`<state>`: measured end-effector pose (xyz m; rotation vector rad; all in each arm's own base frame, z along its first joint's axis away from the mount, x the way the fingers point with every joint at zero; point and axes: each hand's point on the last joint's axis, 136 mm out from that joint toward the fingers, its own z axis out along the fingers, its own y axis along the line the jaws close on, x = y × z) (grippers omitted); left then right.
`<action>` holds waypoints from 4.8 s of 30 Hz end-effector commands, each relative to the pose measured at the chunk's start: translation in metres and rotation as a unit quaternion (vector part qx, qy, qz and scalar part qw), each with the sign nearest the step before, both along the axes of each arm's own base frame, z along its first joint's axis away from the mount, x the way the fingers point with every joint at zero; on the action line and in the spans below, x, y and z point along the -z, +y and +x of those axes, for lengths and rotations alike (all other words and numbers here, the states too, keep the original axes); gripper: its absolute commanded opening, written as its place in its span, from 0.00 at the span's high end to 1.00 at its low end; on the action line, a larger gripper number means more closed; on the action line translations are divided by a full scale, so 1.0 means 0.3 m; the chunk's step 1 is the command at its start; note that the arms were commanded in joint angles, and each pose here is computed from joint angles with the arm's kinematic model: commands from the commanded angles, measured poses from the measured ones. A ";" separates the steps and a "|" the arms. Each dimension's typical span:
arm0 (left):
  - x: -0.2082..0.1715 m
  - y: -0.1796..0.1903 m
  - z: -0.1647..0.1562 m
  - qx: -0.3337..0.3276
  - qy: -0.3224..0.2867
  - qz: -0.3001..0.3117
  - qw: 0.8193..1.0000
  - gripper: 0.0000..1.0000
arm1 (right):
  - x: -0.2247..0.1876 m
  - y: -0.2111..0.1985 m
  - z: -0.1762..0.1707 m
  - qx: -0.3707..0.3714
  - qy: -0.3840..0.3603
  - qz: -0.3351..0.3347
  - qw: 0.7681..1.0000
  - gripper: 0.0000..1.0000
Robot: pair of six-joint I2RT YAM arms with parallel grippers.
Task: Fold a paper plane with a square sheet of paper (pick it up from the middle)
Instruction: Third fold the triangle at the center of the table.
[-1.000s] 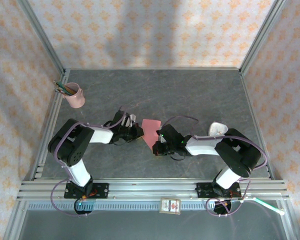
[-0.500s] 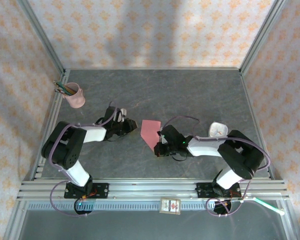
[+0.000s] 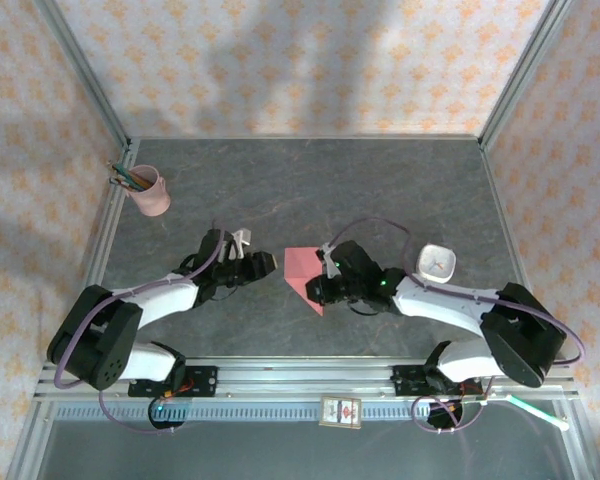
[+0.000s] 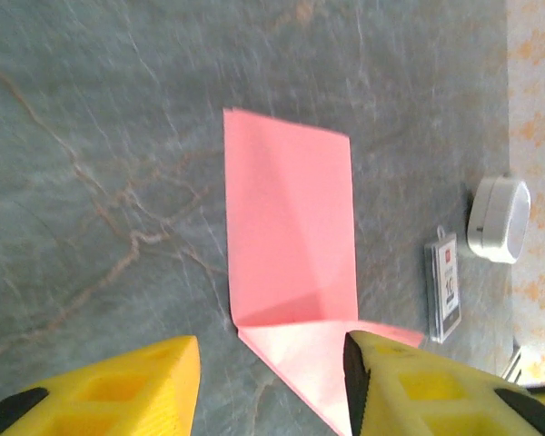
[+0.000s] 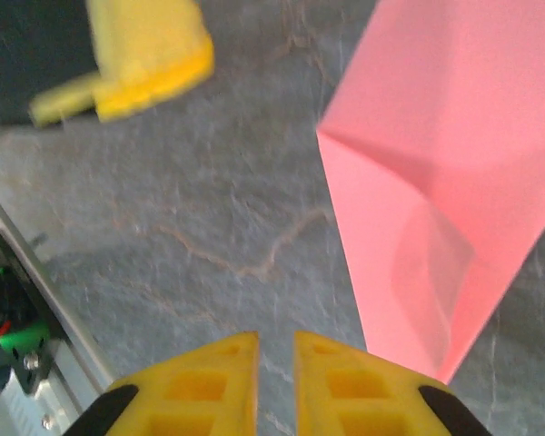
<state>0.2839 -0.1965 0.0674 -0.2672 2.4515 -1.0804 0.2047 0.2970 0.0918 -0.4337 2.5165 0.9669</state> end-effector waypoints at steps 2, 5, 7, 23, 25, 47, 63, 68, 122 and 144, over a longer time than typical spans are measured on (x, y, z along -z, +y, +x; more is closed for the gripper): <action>-0.001 -0.026 0.002 0.009 -0.017 0.007 1.000 0.50 | 0.008 0.003 0.107 0.055 -0.030 -0.034 0.997 0.79; 0.021 -0.013 0.006 0.011 -0.015 0.030 0.999 0.50 | 0.055 0.009 0.127 0.068 -0.023 -0.056 0.996 0.80; 0.039 -0.009 0.006 0.015 -0.009 0.045 0.999 0.50 | 0.082 0.010 0.135 0.072 -0.018 -0.067 0.995 0.81; 0.097 -0.120 0.014 0.057 0.019 0.027 0.998 0.50 | 0.263 -0.097 0.141 0.110 0.004 -0.159 0.981 0.95; 0.096 -0.131 0.017 0.061 0.020 0.019 0.998 0.51 | 0.272 -0.100 0.135 0.110 0.007 -0.160 0.981 0.95; 0.113 -0.134 0.037 0.038 0.053 0.031 0.997 0.64 | 0.287 -0.114 0.127 0.110 0.011 -0.165 0.980 0.96; 0.124 -0.159 0.036 0.040 0.068 0.021 0.997 0.66 | 0.287 -0.117 0.128 0.112 0.012 -0.164 0.980 0.97; 0.115 -0.170 0.048 0.044 0.064 0.018 0.997 0.70 | 0.290 -0.120 0.124 0.112 0.013 -0.165 0.980 0.97; 0.103 -0.151 0.021 0.073 0.046 0.047 0.995 0.89 | 0.294 -0.122 0.134 0.103 0.010 -0.178 0.979 0.95; 0.043 -0.109 -0.007 -0.015 0.083 0.005 0.996 1.00 | 0.016 0.011 0.126 0.026 -0.116 -0.121 0.986 0.68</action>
